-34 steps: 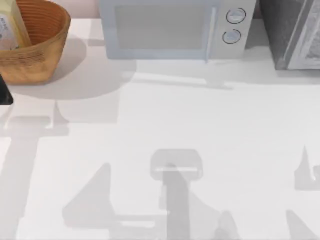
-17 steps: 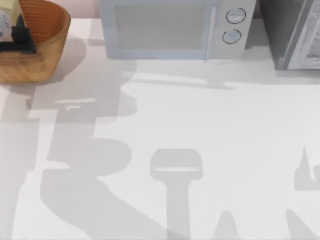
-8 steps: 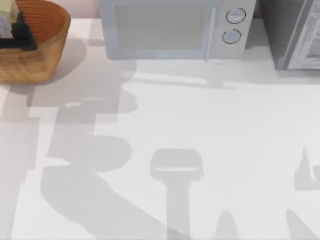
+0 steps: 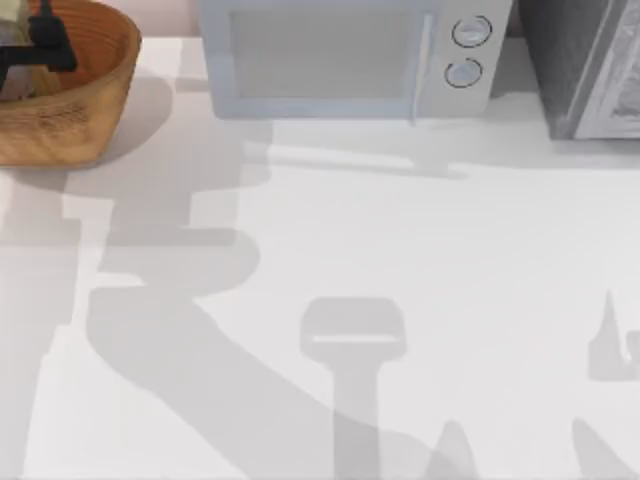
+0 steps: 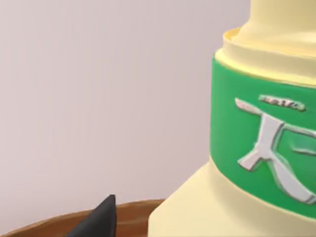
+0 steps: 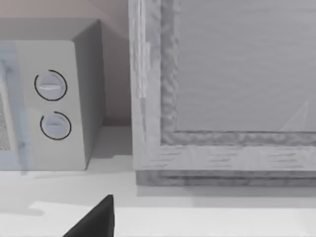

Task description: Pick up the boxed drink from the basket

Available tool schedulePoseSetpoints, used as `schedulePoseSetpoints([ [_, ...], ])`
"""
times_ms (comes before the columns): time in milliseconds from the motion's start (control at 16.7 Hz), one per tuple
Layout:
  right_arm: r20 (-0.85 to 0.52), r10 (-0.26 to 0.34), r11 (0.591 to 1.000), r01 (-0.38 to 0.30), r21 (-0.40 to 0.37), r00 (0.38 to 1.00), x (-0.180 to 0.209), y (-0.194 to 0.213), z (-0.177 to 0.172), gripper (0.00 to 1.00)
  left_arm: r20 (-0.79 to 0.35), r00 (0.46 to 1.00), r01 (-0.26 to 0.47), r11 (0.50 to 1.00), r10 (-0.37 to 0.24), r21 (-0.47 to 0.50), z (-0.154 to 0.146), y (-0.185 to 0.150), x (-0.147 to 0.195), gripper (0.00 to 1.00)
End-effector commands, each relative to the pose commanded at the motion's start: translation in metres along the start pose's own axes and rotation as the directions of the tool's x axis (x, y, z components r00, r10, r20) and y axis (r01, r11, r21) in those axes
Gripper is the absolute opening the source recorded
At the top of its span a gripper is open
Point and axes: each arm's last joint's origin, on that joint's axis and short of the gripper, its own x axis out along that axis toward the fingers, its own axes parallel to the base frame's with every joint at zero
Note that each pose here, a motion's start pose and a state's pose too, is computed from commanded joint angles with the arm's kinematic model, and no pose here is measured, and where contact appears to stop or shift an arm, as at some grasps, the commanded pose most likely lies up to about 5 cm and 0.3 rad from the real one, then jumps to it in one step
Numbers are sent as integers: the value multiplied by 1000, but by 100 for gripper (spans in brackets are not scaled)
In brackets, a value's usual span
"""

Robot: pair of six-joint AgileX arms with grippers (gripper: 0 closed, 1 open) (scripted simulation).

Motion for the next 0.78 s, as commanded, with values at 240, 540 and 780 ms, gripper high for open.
schedulePoseSetpoints([
  [240, 0, 0, 1000, 0, 0, 1000, 0, 0, 0, 100, 0, 1000, 0, 1000, 0, 0, 0, 0, 1, 100],
  [540, 0, 0, 1000, 0, 0, 1000, 0, 0, 0, 100, 0, 1000, 0, 1000, 0, 0, 0, 0, 1, 62],
  [780, 0, 0, 1000, 0, 0, 1000, 0, 0, 0, 100, 0, 1000, 0, 1000, 0, 0, 0, 0, 1, 32],
])
